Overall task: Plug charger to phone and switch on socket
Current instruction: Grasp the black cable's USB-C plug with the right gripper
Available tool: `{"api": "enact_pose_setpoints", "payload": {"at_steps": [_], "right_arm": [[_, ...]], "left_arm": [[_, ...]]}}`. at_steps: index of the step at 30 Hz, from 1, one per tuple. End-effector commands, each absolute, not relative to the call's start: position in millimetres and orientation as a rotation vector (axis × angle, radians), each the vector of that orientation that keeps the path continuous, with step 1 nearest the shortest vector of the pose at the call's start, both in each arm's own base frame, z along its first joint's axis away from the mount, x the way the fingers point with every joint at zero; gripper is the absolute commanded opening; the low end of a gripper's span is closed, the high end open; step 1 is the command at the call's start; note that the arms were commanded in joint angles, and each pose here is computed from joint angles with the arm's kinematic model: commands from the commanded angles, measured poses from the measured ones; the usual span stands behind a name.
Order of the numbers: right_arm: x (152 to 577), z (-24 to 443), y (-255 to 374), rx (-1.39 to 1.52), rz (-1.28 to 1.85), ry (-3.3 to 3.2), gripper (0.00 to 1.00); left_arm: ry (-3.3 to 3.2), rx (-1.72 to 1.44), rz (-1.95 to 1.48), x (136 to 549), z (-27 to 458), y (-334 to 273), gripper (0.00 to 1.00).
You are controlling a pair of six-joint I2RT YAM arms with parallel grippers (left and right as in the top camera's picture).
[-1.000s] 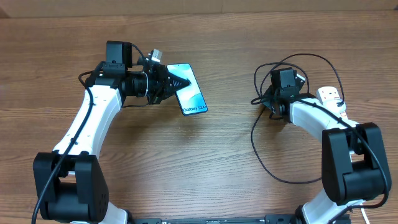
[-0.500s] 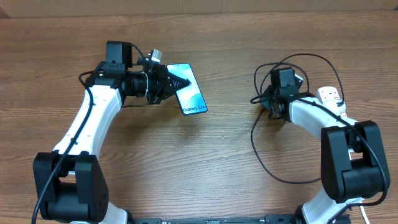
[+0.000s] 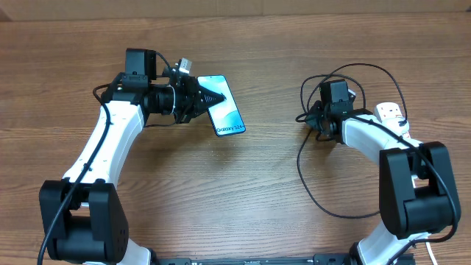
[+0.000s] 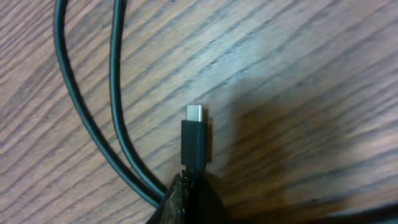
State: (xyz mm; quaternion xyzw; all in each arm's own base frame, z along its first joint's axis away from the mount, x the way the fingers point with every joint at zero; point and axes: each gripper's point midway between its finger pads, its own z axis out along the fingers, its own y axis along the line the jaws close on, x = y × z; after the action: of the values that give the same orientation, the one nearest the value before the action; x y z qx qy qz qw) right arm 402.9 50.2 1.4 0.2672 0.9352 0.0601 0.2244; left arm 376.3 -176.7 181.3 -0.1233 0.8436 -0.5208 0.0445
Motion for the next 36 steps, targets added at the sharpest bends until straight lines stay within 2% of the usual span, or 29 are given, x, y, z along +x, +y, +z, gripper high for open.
{"api": "enact_pose_setpoints", "payload": {"at_steps": [1,6,11,15,18,27,32,36], "right_arm": [[406.4,-1.5,55.1,0.656,0.18,2.608,0.04],[423.7,33.2,57.4,0.508,0.161,2.6,0.04],[435.3,108.6,60.3,0.476,0.175,2.564,0.04],[424.0,156.2,82.0,0.42,0.327,2.56,0.04],[400.3,178.1,108.4,0.363,0.522,2.589,0.04],[316.8,174.7,156.4,0.223,0.579,2.841,0.04],[285.9,173.7,190.6,0.069,0.623,2.913,0.04],[264.1,178.6,208.3,-0.027,0.653,2.938,0.04]], "left_arm": [[2.529,-0.298,-1.608,380.9,199.2,-178.2,0.04],[2.527,-0.291,-1.619,379.9,200.2,-179.2,0.04],[2.526,-0.285,-1.622,379.7,200.6,-179.4,0.04],[2.526,-0.285,-1.622,379.7,200.6,-179.4,0.04],[2.503,-0.236,-1.685,375.6,207.7,-183.4,0.04],[2.464,-0.151,-1.765,369.7,217.6,-188.2,0.04],[2.438,-0.108,-1.821,365.5,224.1,-190.2,0.04],[2.31,0.073,-1.926,359.5,243.7,-188.9,0.04]]}}
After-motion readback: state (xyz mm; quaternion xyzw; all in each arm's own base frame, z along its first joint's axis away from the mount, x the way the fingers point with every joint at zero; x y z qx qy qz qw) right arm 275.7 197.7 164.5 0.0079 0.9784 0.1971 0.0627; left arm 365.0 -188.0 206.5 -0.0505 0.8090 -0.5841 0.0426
